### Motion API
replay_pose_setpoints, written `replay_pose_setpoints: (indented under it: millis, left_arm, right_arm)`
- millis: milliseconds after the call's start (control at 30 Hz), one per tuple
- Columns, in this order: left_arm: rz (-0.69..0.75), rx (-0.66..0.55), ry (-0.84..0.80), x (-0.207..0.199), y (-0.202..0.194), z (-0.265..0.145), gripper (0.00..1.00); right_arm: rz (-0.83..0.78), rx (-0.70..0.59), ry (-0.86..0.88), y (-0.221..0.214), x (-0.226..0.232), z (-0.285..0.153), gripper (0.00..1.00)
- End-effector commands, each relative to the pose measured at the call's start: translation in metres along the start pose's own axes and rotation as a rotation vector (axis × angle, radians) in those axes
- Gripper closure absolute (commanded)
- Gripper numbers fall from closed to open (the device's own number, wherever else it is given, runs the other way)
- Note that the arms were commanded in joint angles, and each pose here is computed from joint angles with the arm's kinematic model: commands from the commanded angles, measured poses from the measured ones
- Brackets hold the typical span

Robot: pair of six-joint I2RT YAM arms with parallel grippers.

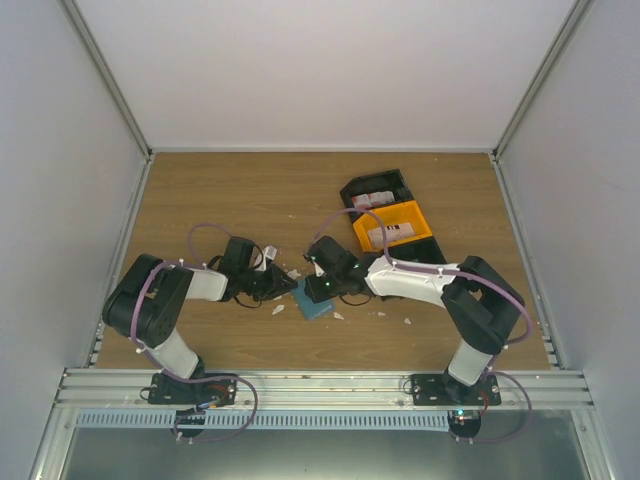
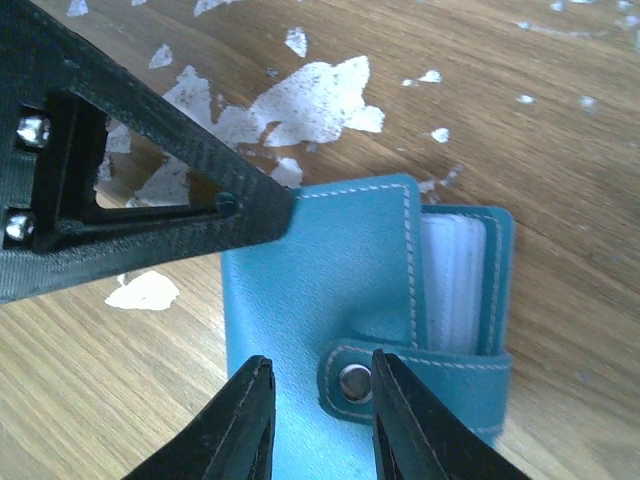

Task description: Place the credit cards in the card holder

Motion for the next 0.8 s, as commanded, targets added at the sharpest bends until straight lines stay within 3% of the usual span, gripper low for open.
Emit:
replay_pose_setpoints:
  millis: [0, 267, 500, 767]
  left_arm:
    - [0.001, 0.0, 0.05, 0.007, -0.003, 0.001, 0.79]
    - [-0.002, 0.01, 0.055, 0.009, -0.005, 0.003, 0.79]
    - [-0.005, 0.007, 0.061, 0.01, -0.005, 0.003, 0.79]
    - [-0.005, 0.012, 0.062, 0.01, -0.005, 0.004, 0.78]
  right_arm:
    - [0.009, 0.007, -0.034, 0.001, -0.003, -0.016, 0.72]
    - [0.0, 0.013, -0.013, 0.0, -0.001, -0.012, 0.7]
    - [-0.077, 0.034, -0.221, -0.003, 0.004, 0.002, 0.69]
    - [-0.123, 0.059, -0.32, -0.01, 0.01, 0.013, 0.71]
Point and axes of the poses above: each gripper's point midway between its finger pads, its own z axis out along the fingers, its own x axis along the line the jaws close on, y = z × x, the point moved 9 cm from there along -z, back along the fingers, and after that the axes turned 5 degrees about z, right-handed, at the moved point
